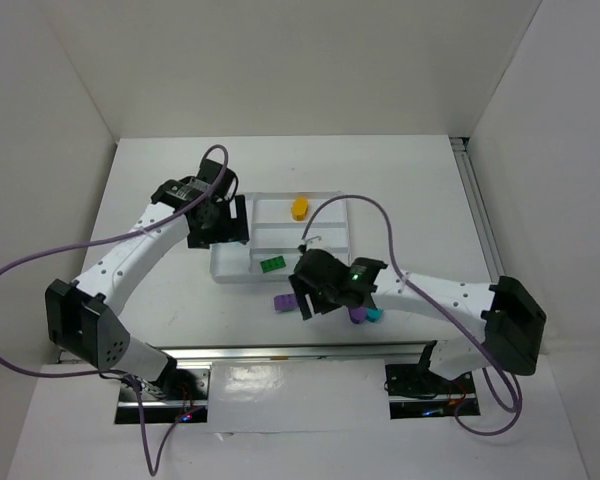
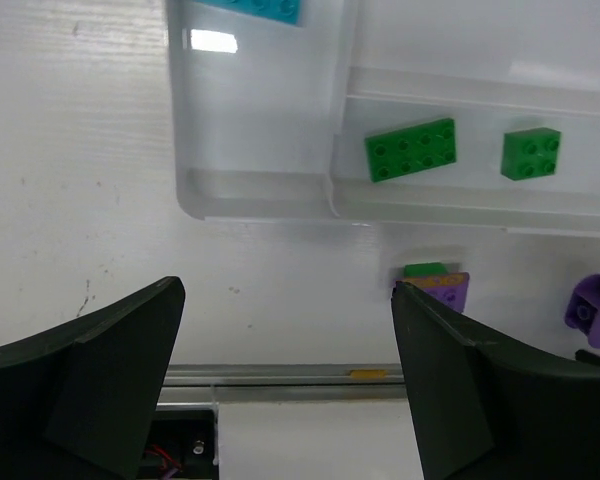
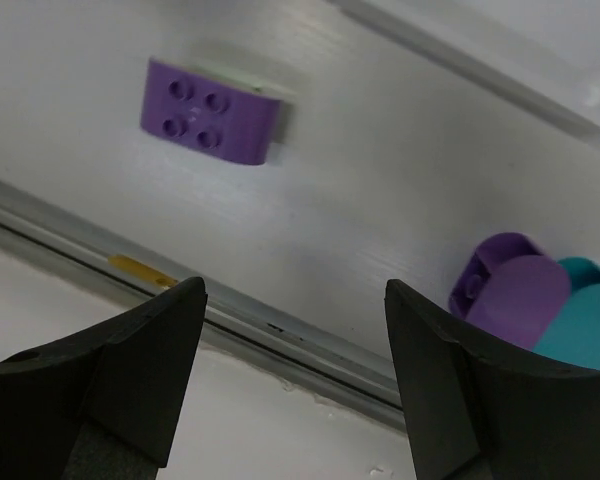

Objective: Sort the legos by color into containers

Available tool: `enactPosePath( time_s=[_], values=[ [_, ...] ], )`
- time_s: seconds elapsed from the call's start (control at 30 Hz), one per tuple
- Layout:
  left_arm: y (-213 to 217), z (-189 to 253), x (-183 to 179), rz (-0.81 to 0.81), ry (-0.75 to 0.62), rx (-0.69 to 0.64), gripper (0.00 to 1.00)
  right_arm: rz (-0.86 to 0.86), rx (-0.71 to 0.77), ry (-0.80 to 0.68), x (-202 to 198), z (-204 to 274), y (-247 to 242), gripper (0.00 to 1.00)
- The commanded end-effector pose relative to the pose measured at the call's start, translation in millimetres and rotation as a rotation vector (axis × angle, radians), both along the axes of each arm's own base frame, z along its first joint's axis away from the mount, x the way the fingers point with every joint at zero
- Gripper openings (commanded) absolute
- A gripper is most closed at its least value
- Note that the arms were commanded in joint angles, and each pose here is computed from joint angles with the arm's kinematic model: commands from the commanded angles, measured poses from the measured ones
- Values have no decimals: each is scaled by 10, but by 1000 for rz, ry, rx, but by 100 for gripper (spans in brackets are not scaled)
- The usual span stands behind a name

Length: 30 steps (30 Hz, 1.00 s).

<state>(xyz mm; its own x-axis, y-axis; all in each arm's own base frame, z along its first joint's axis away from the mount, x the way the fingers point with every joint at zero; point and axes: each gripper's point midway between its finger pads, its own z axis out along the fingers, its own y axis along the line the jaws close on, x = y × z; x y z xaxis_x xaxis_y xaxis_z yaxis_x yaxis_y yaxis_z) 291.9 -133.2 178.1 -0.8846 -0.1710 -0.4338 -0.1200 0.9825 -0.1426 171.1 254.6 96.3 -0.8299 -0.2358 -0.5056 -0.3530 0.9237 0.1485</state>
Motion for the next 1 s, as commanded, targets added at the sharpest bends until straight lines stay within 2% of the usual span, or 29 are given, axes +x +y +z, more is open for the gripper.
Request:
enactPosePath(
  time_s=[0.0, 0.2, 0.37, 0.5, 0.67, 0.97],
  values=[
    [240, 55, -90, 110, -15, 79, 97, 143, 30, -105, -14, 108, 388, 80],
    [508, 444, -148, 245, -135, 103, 97, 285, -106, -210, 237, 36, 496, 80],
    [582, 710, -140, 294, -237, 74, 97, 418, -135, -270, 367, -26, 716, 77],
    [580, 721, -111, 298, -235, 67, 97, 522, -130, -249, 339, -105, 877, 78],
    [574, 641, -136, 291, -205, 76, 97, 564, -139, -246, 365, -205, 975, 79],
    [613, 671, -140, 293, -220, 91, 97, 566, -188, -231, 405, -435, 970, 70]
  ],
)
